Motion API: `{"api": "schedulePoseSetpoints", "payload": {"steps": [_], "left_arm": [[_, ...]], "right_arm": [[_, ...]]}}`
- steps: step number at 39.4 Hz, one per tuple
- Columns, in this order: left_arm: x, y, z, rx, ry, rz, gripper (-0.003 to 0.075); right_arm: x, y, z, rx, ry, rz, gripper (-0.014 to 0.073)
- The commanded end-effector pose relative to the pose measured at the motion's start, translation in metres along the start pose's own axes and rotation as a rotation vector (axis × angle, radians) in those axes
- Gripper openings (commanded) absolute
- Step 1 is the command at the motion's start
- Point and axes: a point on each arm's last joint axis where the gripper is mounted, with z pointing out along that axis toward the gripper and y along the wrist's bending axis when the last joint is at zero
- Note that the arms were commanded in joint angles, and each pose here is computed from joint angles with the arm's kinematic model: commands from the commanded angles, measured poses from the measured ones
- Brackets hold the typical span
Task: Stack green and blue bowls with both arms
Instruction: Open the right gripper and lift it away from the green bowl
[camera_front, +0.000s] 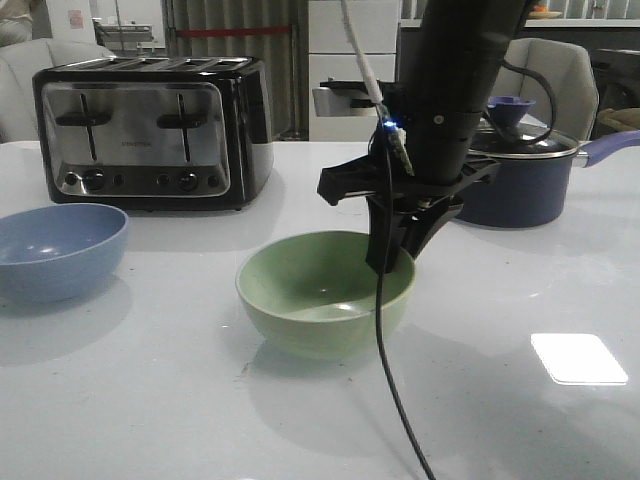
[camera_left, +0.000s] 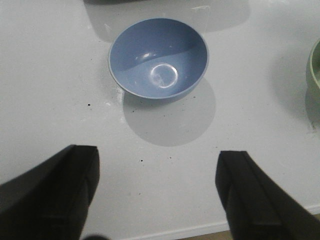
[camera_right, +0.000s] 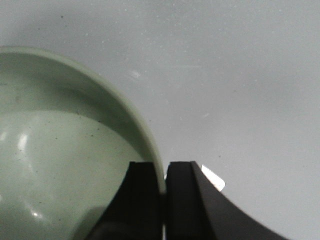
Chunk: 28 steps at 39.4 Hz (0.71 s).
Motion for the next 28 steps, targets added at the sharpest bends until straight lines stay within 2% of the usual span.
{"api": "schedulePoseSetpoints", "payload": {"steps": [1, 8, 11, 17, 23, 28], "left_arm": [[-0.014, -0.001, -0.007, 0.012, -0.096, 0.002, 0.0528], [-0.014, -0.001, -0.007, 0.012, -0.1, 0.002, 0.0528], [-0.014, -0.001, -0.007, 0.012, -0.1, 0.002, 0.0528], [-0.014, -0.001, -0.007, 0.012, -0.1, 0.002, 0.0528], [-0.014, -0.001, -0.007, 0.012, -0.1, 0.002, 0.0528], [-0.014, -0.001, -0.007, 0.012, -0.1, 0.002, 0.0528]], "right_arm": [[-0.013, 0.003, -0.031, 0.004, -0.124, -0.014, 0.0179], [-0.016, 0.001, -0.032, 0.023, -0.151, -0.028, 0.0347], [-0.016, 0.001, -0.033, 0.023, -0.155, -0.028, 0.0388], [-0.014, 0.004, -0.053, 0.021, -0.184, -0.032, 0.0394], [-0.004, 0.013, -0.098, 0.014, -0.335, -0.038, 0.0394], [0.023, 0.026, -0.134, 0.021, -0.458, -0.114, 0.0394]]}}
